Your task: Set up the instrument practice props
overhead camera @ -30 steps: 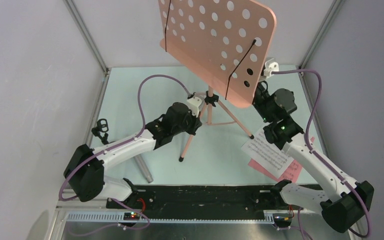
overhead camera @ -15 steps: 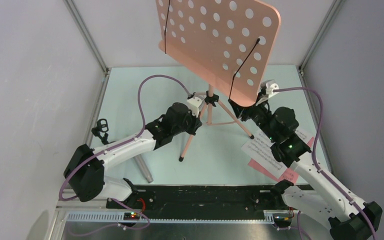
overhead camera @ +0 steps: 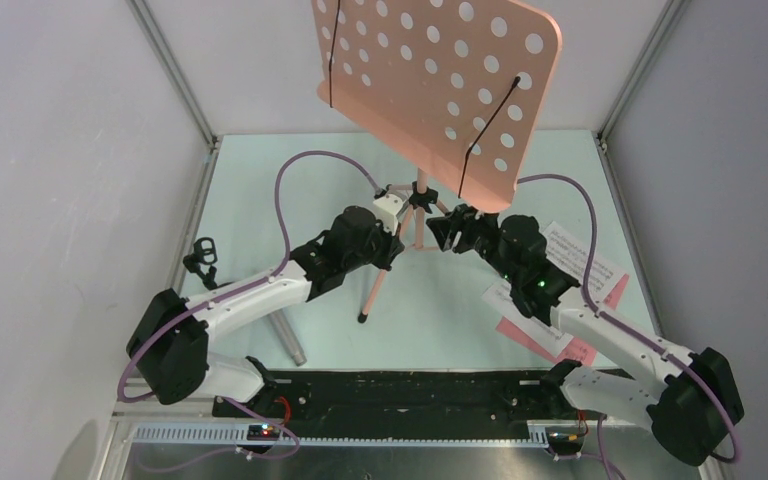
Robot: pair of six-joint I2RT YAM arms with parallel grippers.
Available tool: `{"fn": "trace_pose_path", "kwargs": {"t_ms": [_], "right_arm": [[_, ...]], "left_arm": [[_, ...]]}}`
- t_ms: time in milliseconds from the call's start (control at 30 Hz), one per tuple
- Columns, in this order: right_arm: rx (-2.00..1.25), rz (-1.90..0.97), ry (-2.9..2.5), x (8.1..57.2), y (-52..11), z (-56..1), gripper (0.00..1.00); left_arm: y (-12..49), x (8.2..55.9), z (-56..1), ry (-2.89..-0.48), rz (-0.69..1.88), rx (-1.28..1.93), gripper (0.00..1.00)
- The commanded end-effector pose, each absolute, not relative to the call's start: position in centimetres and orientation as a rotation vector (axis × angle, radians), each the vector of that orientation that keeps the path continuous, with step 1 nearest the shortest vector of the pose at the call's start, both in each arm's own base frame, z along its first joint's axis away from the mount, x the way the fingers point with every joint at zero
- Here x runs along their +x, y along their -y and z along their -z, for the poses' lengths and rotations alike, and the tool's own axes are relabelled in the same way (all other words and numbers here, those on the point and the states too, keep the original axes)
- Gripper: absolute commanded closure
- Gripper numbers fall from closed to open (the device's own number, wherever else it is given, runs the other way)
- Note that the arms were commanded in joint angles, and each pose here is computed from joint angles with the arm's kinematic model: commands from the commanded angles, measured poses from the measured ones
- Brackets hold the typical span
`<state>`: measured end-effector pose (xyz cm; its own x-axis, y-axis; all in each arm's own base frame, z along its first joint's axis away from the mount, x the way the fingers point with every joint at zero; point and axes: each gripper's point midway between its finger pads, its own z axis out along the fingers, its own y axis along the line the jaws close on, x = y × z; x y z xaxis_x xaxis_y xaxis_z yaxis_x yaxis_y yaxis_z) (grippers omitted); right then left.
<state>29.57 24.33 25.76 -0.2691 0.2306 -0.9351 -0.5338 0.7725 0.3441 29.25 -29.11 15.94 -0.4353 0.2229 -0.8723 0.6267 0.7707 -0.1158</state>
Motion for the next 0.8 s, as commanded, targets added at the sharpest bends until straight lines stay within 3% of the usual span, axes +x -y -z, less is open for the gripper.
{"fn": "trace_pose_path", "kwargs": {"t_ms": [0, 500, 667, 767], "right_arm": [[-0.155, -0.816, -1.585, 30.7, -25.3, -28.5, 0.43], [-0.086, -0.814, -1.600, 32.3, -27.2, -27.6, 0.56], [-0.050, -0.832, -1.592, 32.5, -27.3, -28.0, 0.68], [-0.039, -0.847, -1.583, 32.3, -27.3, -28.5, 0.69]], "left_arm": [[26.1, 30.4, -13.6, -2.091, 0.391, 0.581, 1.00], [25.9, 30.2, -13.0, -2.095, 0.378, 0.613, 1.00], [26.1, 30.0, -12.9, -2.097, 0.394, 0.626, 1.00], [26.2, 30.0, -12.9, -2.097, 0.397, 0.628, 1.00]]}}
